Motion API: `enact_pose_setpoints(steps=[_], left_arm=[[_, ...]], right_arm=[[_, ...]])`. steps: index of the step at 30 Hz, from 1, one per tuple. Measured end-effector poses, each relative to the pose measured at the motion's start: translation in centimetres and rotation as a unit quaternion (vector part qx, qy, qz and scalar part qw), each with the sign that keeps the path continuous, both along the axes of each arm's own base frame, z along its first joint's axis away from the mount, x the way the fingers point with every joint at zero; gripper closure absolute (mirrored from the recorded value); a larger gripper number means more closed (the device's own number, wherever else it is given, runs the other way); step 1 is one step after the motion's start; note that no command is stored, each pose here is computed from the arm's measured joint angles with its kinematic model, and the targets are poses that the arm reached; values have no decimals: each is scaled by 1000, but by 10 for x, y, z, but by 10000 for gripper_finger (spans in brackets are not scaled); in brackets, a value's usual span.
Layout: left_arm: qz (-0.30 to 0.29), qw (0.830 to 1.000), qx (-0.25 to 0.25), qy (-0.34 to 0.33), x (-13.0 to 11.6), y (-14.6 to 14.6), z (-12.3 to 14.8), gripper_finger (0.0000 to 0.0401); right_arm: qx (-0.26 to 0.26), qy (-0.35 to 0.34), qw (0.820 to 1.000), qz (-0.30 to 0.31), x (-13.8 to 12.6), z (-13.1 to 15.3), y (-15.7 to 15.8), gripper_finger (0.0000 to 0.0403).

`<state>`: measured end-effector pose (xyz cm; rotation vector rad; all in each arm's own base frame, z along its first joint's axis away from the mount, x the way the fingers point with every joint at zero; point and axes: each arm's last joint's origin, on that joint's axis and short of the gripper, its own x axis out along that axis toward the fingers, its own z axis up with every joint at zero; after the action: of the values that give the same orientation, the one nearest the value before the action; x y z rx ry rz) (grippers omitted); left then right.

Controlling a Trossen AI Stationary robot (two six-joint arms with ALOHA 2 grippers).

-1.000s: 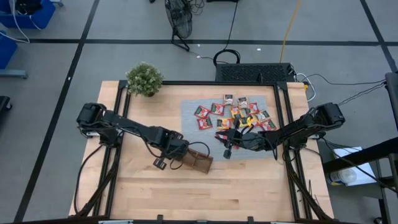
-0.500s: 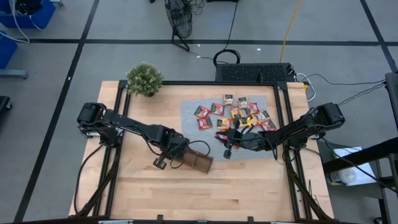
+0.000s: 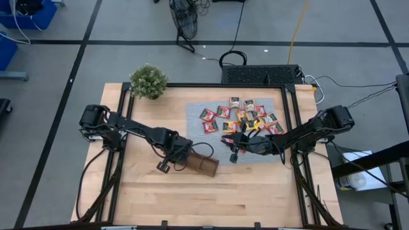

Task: Pick & Place Tea
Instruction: Put the brown tea bag into the left section of the wooden organizer

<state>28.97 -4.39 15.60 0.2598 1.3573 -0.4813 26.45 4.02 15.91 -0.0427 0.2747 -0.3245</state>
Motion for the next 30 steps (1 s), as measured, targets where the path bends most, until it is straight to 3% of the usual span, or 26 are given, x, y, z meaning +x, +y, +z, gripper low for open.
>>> enact_pose_setpoints(steps=[7, 16, 30], left_arm=[[10, 999, 15, -31, 2, 3, -6, 400], [29, 994, 96, -50, 3, 0, -6, 400], [77, 990, 90, -76, 8, -5, -1, 387]], right_arm=[[0, 0, 1000, 0, 0, 0, 0, 328], [0, 0, 1000, 0, 0, 0, 0, 328], [0, 0, 1000, 0, 0, 0, 0, 328]])
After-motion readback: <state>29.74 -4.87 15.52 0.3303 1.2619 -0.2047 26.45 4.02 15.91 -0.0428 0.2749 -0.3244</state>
